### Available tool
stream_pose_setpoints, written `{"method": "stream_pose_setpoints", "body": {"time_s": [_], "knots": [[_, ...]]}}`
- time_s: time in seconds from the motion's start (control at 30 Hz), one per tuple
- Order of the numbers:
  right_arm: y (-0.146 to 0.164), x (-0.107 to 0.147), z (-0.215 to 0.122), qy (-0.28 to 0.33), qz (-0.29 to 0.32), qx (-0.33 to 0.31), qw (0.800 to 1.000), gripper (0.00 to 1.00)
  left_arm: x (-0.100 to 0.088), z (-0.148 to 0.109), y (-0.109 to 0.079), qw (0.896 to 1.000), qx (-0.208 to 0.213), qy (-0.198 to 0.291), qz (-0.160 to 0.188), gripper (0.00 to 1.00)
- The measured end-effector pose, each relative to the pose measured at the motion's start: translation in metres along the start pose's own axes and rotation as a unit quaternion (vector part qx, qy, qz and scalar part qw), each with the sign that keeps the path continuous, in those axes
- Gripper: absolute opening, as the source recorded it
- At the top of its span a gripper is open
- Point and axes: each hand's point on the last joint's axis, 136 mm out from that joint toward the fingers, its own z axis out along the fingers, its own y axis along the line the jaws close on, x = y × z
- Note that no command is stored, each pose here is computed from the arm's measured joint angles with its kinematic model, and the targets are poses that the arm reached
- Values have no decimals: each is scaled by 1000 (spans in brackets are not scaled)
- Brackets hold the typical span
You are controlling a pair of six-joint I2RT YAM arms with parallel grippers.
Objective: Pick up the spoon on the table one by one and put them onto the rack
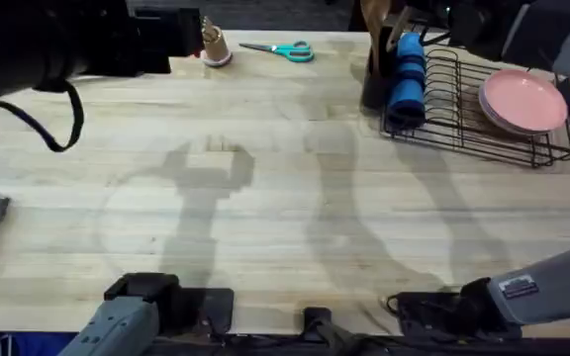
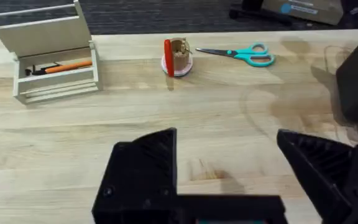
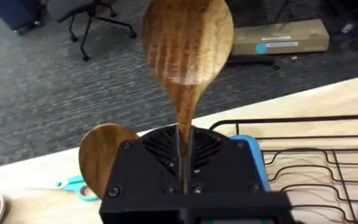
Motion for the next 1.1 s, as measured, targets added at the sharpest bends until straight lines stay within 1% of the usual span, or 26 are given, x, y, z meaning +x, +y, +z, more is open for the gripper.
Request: {"method": "stream_pose_setpoints", "body": {"time_s": [0.13, 0.33, 0.57, 0.7, 0.87, 1.1], "knots": [[3, 1, 1, 3, -10, -9, 1000, 36, 0, 0, 0, 1000, 0, 0, 0, 993], [4, 12, 9, 9, -35, -12, 999, 36, 0, 0, 0, 1000, 0, 0, 0, 993], [4, 12, 9, 10, -51, -12, 999, 37, 0, 0, 0, 1000, 0, 0, 0, 993], [5, 9, 9, 3, -53, -14, 998, 37, 0, 0, 0, 1000, 0, 1, 0, 993], [11, -2, 9, -21, -50, -24, 998, 37, 2, 7, 1, 1000, 0, 10, -1, 993], [12, -3, 9, -23, -51, -25, 998, 37, 8, 19, 1, 1000, 0, 28, -2, 993]]}}
